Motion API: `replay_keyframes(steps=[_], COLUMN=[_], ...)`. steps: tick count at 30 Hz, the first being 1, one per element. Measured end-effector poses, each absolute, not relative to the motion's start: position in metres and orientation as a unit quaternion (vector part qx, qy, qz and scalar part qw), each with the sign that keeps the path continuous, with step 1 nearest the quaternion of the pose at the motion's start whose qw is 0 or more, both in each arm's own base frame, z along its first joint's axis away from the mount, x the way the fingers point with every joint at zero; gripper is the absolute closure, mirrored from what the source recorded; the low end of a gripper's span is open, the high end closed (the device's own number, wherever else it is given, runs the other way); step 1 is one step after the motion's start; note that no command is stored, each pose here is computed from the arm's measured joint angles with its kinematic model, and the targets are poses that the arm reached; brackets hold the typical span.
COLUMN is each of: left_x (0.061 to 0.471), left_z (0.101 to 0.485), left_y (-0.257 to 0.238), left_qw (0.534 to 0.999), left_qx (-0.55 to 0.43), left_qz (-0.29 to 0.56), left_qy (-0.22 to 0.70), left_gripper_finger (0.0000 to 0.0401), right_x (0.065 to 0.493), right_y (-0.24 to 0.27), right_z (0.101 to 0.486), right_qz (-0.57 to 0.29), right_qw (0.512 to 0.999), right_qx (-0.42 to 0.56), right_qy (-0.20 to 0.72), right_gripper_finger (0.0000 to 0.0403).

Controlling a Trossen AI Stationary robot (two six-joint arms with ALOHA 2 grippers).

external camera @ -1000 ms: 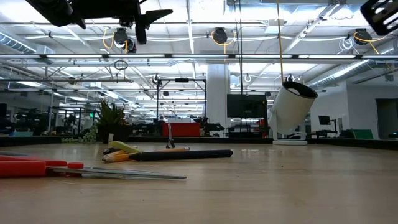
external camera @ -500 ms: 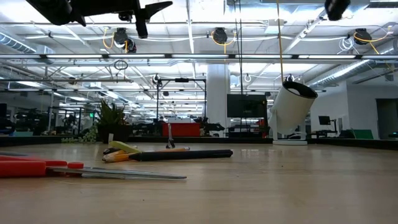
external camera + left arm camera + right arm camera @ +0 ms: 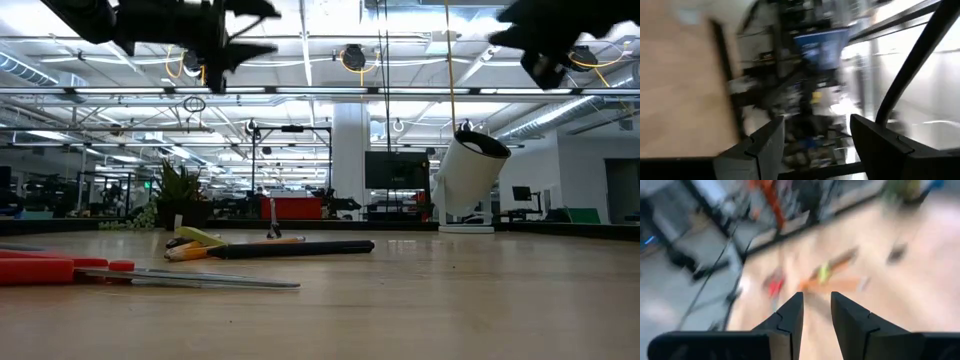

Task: Pick and place office supplies into organizer
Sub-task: Put the black clip binder into the desk organizer

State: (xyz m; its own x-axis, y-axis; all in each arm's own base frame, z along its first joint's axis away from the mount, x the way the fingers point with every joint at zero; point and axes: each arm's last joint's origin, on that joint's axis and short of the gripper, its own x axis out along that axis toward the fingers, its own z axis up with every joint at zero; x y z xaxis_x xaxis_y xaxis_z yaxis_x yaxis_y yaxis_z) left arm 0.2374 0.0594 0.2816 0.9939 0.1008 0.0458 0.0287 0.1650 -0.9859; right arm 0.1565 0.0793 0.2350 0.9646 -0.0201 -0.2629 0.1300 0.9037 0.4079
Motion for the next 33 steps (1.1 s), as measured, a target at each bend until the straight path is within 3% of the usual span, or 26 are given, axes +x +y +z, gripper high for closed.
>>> replay_keyframes(steps=[6, 12, 20, 30, 33], left_x=[0.236, 0.236, 0.246, 0.275, 0.283], left_z=[0.252, 0.235, 0.199, 0.211, 0.203], left_y=[0.060, 0.055, 0.046, 0.056, 0.058], left_qw=[0.743, 0.725, 0.690, 0.751, 0.745], left_qx=[-0.655, -0.650, -0.643, -0.552, -0.541], left_qz=[0.133, 0.214, 0.275, 0.309, 0.328], left_qy=[0.048, 0.078, 0.189, 0.189, 0.214], left_gripper_finger=[0.0171, 0.0171, 0.0171, 0.0172, 0.0172], right_x=[0.157, 0.157, 0.157, 0.156, 0.156], right_y=[0.088, 0.088, 0.088, 0.088, 0.088], right_z=[0.222, 0.221, 0.220, 0.219, 0.219], right_qz=[0.040, 0.038, 0.037, 0.037, 0.034], right_qw=[0.924, 0.913, 0.913, 0.917, 0.913], right_qx=[0.306, 0.335, 0.330, 0.316, 0.327], right_qy=[0.227, 0.232, 0.237, 0.242, 0.242], right_gripper_finger=[0.0314, 0.0314, 0.0314, 0.0314, 0.0314])
